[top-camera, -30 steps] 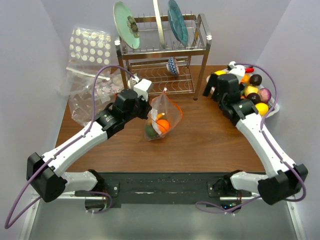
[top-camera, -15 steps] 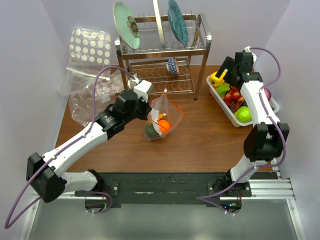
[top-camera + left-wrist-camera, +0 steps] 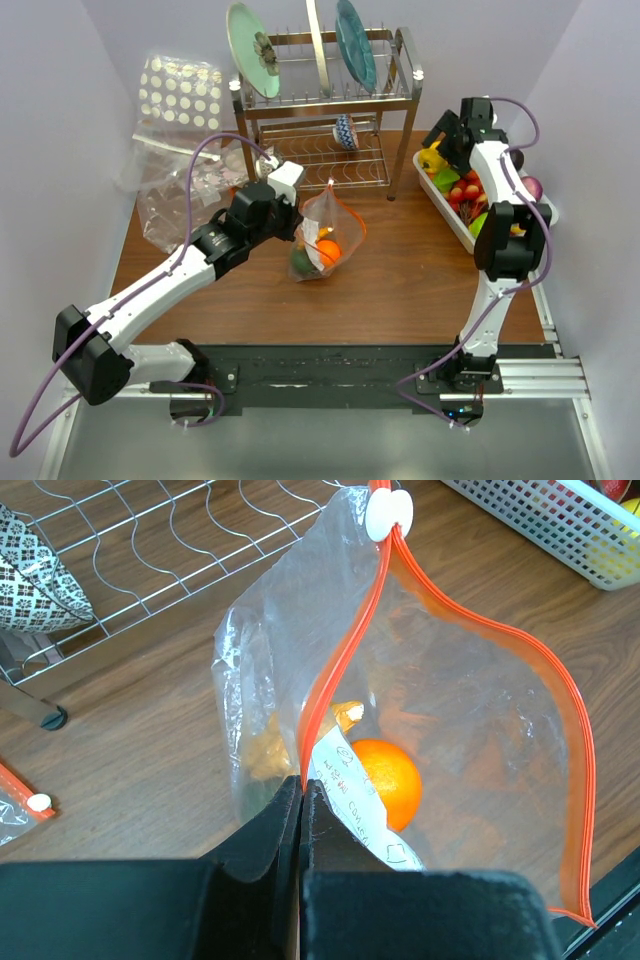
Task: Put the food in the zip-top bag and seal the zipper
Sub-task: Pick up the fake vegetable from the bin, then place the fake vegetable in the zipper food storage bag.
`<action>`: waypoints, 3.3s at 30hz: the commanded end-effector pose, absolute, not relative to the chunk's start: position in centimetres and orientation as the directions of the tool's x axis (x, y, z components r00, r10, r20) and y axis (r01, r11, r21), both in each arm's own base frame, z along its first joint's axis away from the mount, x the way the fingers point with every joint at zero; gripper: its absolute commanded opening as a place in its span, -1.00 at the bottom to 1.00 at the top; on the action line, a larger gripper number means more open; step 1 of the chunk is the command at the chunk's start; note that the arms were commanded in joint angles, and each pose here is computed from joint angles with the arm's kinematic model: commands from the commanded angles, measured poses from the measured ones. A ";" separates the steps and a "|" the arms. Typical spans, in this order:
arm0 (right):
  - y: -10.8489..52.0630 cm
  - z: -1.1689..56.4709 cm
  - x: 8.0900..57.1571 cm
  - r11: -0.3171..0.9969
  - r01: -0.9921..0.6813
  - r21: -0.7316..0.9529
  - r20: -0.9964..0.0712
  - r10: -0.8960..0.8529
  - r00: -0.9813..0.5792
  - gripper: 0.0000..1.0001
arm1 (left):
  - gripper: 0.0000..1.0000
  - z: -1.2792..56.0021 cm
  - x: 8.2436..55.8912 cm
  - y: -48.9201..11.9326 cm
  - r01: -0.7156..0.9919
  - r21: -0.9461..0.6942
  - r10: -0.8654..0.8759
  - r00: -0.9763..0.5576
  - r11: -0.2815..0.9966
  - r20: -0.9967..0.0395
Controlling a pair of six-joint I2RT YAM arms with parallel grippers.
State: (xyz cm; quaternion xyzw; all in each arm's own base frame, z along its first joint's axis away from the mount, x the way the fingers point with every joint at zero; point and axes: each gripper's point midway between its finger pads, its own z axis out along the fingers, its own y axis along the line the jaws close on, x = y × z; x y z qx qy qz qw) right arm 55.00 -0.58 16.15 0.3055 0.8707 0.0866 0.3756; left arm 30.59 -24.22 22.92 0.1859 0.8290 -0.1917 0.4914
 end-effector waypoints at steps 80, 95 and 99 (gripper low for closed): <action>21.1 31.0 28.0 0.609 -0.366 0.704 -0.651 0.347 -0.675 0.29 | -1.00 24.6 31.4 -25.6 0.539 -0.160 0.098 -0.419 0.827 -0.903; 28.8 25.8 26.2 0.621 -0.461 0.634 -0.646 0.098 -0.757 0.29 | -1.00 28.0 29.8 -27.1 0.632 -0.214 0.053 -0.376 0.745 -0.925; 28.7 24.5 27.9 0.674 -0.430 0.601 -0.654 0.107 -0.749 0.31 | -1.00 29.3 29.0 -27.3 0.666 -0.220 0.029 -0.342 0.713 -0.939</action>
